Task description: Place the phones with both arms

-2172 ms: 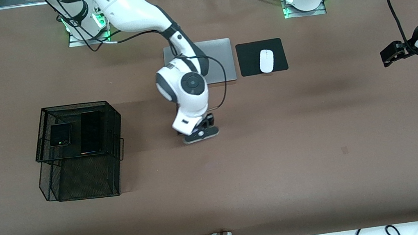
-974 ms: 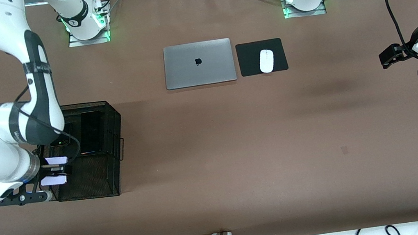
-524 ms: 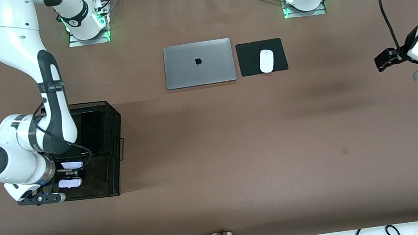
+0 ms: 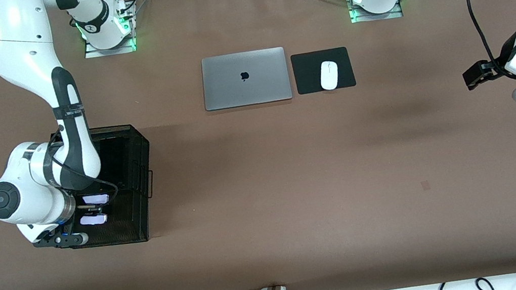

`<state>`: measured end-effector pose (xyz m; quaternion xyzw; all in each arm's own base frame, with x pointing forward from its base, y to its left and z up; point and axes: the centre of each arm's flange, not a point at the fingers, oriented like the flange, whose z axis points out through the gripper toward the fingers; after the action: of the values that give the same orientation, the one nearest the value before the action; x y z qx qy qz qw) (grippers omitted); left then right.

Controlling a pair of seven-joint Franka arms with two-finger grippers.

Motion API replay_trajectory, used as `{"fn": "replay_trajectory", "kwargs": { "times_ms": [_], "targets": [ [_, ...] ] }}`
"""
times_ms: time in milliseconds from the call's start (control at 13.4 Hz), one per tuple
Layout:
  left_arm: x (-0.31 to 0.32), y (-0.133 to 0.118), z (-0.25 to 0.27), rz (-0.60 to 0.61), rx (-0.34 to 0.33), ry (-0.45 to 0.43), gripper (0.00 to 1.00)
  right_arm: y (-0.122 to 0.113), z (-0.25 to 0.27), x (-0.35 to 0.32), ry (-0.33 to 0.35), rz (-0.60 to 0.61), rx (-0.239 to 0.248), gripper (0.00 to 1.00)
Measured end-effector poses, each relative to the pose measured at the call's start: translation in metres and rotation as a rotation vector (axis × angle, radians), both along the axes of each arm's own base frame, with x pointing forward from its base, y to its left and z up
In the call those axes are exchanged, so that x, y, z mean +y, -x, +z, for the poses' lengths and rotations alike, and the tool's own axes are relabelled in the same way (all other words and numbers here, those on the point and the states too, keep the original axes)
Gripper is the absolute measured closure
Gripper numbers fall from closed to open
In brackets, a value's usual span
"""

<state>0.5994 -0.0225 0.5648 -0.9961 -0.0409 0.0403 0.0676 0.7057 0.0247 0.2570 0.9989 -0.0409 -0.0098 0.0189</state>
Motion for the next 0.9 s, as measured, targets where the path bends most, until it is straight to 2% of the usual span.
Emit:
{"fn": "replay_trajectory", "kwargs": {
  "times_ms": [225, 374, 674, 899],
  "targets": [
    [0.000, 0.000, 0.000, 0.000, 0.000, 0.000, 0.00, -0.006, 0.012, 0.001, -0.001, 0.003, -0.027, 0.00],
    [0.000, 0.000, 0.004, 0.001, -0.008, 0.003, 0.00, -0.013, 0.038, 0.001, -0.005, 0.007, -0.046, 0.00],
    [-0.005, 0.008, 0.033, 0.003, -0.058, 0.053, 0.00, -0.003, 0.128, -0.020, -0.054, -0.020, 0.046, 0.00],
    [-0.007, 0.025, 0.068, 0.001, -0.112, 0.064, 0.00, 0.027, 0.208, -0.033, -0.127, -0.030, 0.091, 0.00]
  ]
}}
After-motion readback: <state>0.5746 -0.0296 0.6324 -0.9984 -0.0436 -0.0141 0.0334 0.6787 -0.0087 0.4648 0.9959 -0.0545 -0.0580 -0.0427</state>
